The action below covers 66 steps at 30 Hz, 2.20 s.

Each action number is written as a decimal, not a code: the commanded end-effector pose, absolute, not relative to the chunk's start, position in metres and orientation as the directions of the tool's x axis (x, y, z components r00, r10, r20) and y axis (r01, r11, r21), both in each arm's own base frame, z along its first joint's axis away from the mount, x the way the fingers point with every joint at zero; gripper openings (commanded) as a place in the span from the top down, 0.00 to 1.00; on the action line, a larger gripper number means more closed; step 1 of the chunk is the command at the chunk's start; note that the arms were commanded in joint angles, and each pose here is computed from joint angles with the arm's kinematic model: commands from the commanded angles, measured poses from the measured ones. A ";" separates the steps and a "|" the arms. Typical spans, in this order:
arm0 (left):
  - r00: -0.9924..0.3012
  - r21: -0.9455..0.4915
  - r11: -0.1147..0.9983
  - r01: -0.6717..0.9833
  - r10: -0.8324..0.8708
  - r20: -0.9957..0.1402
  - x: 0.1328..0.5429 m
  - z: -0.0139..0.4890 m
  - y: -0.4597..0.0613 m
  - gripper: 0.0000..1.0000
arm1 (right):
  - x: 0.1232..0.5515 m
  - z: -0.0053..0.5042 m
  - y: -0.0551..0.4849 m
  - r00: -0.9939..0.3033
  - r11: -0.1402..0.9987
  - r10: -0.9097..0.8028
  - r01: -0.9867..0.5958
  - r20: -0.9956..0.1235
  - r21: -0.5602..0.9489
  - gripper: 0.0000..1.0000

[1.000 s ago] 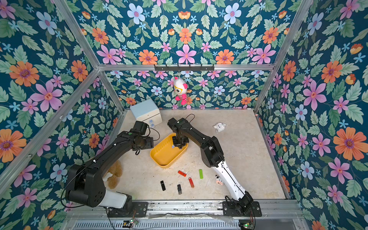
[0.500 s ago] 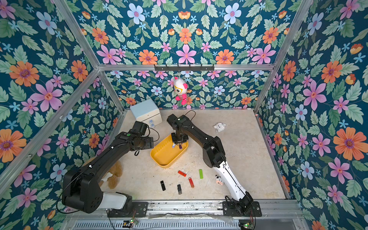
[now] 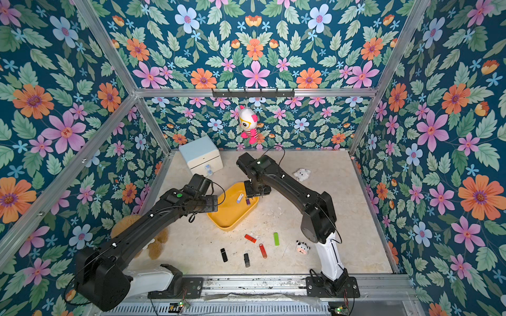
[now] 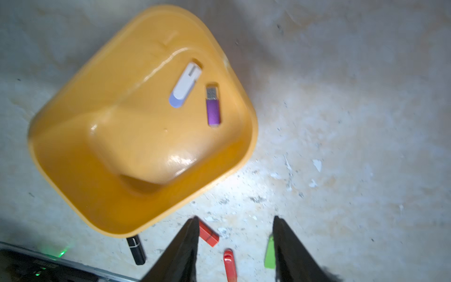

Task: Put the usb flash drive into the storage box
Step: Pick up the USB flash from the center of the board.

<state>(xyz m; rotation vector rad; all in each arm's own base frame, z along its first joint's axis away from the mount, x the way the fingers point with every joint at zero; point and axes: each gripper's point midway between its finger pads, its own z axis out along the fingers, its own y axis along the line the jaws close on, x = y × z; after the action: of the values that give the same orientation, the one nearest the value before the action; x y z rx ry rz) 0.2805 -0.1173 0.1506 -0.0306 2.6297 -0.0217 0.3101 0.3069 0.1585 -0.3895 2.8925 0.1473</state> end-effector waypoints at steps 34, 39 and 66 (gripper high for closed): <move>-0.925 -0.112 0.993 -0.041 -0.080 -0.370 0.153 0.094 -0.168 0.10 | 0.187 0.027 0.231 -0.984 0.983 -0.172 -0.174 -0.035 0.056 0.50; -0.925 -0.127 0.991 -0.039 -0.084 -0.370 0.149 0.089 -0.175 0.10 | 0.186 0.020 0.229 -0.984 0.984 -0.174 -0.175 -0.023 0.040 0.51; -0.956 -0.089 0.995 -0.048 -0.072 -0.285 0.120 0.041 -0.186 0.11 | 0.170 0.006 0.215 -0.988 0.988 -0.152 -0.152 0.023 0.025 0.87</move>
<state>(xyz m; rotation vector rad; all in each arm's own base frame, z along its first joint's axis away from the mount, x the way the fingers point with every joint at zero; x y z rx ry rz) 0.1223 -0.1853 0.0433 -0.0618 2.8379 -0.1170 0.1794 0.2216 0.0117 -0.2544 3.1138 0.0722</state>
